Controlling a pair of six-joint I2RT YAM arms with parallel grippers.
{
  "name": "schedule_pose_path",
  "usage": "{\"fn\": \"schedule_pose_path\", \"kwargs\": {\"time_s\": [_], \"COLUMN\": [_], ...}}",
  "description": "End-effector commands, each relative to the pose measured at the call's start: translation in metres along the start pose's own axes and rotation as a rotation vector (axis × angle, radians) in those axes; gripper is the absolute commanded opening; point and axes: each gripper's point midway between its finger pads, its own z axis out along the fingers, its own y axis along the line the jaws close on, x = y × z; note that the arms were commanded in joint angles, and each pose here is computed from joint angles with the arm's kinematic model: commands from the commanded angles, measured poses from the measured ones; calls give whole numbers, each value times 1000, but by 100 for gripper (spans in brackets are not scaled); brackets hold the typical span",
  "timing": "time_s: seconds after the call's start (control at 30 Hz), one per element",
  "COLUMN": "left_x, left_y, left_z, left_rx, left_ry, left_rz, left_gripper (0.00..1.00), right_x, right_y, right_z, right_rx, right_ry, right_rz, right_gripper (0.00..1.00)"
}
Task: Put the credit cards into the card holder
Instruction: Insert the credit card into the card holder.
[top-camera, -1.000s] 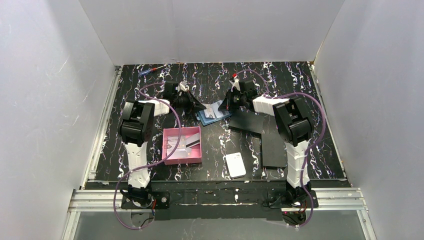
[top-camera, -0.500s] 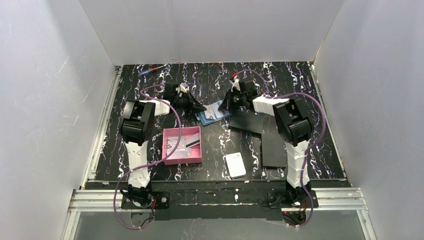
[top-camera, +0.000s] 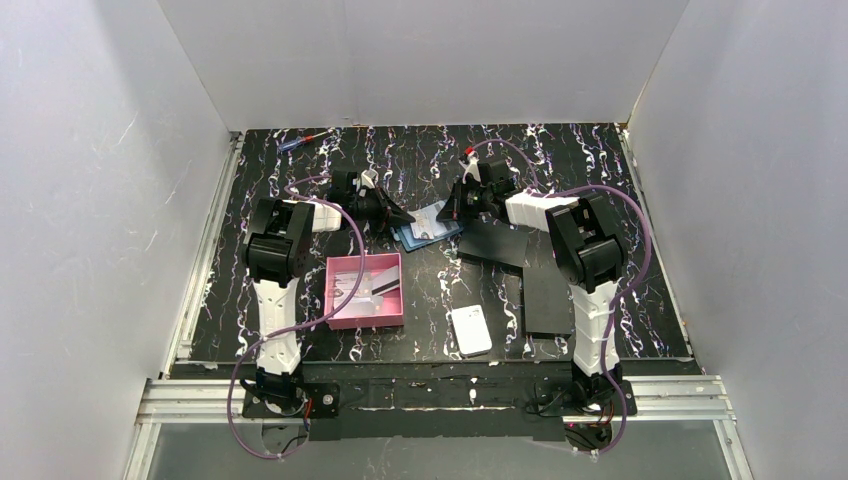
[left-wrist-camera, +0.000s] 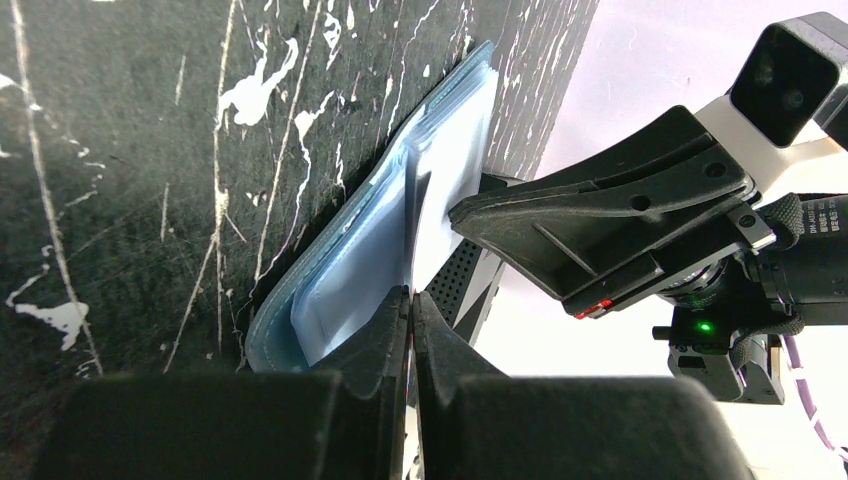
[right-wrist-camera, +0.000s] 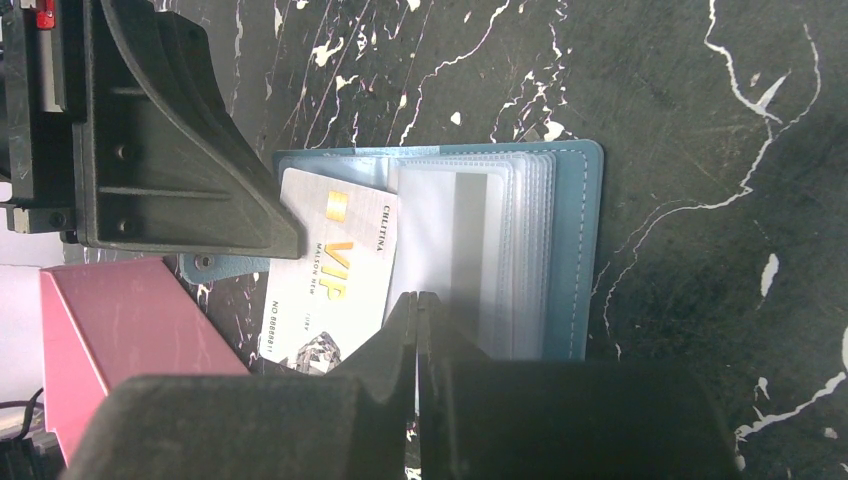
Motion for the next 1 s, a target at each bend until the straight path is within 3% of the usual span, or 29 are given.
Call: {"fn": "schedule_pose_path", "kwargs": {"time_s": [0.0,0.97], "left_x": [4,-19], "left_y": [-4,-1], "left_z": [-5,12], "left_rx": [7,6], "left_ry": [3,-62], "left_rz": [22,47], "left_gripper": [0,0], "right_x": [-3,-2], "right_y": [-13,-14], "right_z": [1,3], "right_rx": [46,42], "right_ry": [-11,-5], "right_rz": [-12,-2], "right_gripper": [1,1]}}
